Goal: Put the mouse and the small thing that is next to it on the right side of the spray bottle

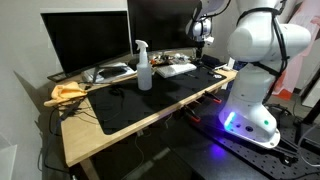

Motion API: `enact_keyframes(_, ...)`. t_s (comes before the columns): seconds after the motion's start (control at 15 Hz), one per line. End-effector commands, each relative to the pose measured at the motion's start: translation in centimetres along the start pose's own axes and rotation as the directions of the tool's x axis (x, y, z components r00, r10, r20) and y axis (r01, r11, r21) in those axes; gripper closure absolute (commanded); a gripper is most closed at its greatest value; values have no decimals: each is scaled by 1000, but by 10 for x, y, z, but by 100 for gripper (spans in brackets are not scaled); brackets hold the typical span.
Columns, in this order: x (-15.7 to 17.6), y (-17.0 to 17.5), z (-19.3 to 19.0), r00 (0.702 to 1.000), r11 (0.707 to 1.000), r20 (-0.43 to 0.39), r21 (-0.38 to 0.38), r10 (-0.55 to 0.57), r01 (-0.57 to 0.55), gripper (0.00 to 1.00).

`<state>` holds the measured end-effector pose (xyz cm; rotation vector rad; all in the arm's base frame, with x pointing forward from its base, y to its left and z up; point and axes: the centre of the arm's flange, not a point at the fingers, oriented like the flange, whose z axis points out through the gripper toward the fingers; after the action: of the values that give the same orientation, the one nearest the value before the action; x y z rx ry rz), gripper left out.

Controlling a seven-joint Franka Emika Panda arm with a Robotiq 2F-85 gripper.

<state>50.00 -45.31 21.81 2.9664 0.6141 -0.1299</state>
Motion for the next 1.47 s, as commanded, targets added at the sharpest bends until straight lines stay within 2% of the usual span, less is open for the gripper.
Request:
enact_keyframes(0.0, 8, 6, 8, 1000, 1000, 28, -23, -10, 11, 0)
enact_keyframes(0.47, 16, -1, 16, 997, 998, 51, -26, -54, 56, 0)
enact_keyframes(0.53, 18, -2, 16, 997, 998, 51, -26, -58, 60, 10)
enact_keyframes(0.6, 19, -3, 16, 997, 998, 49, -27, -62, 63, 28)
enact_keyframes(0.8, 22, -5, 16, 997, 997, 45, -33, -69, 70, 51)
enact_keyframes(0.87, 22, -4, 14, 997, 997, 45, -38, -69, 71, 56)
enact_keyframes(1.07, 18, -8, 5, 998, 998, 33, -44, -47, 48, 56)
enact_keyframes(1.4, -2, -25, -44, 999, 997, -33, -70, 16, -18, 56)
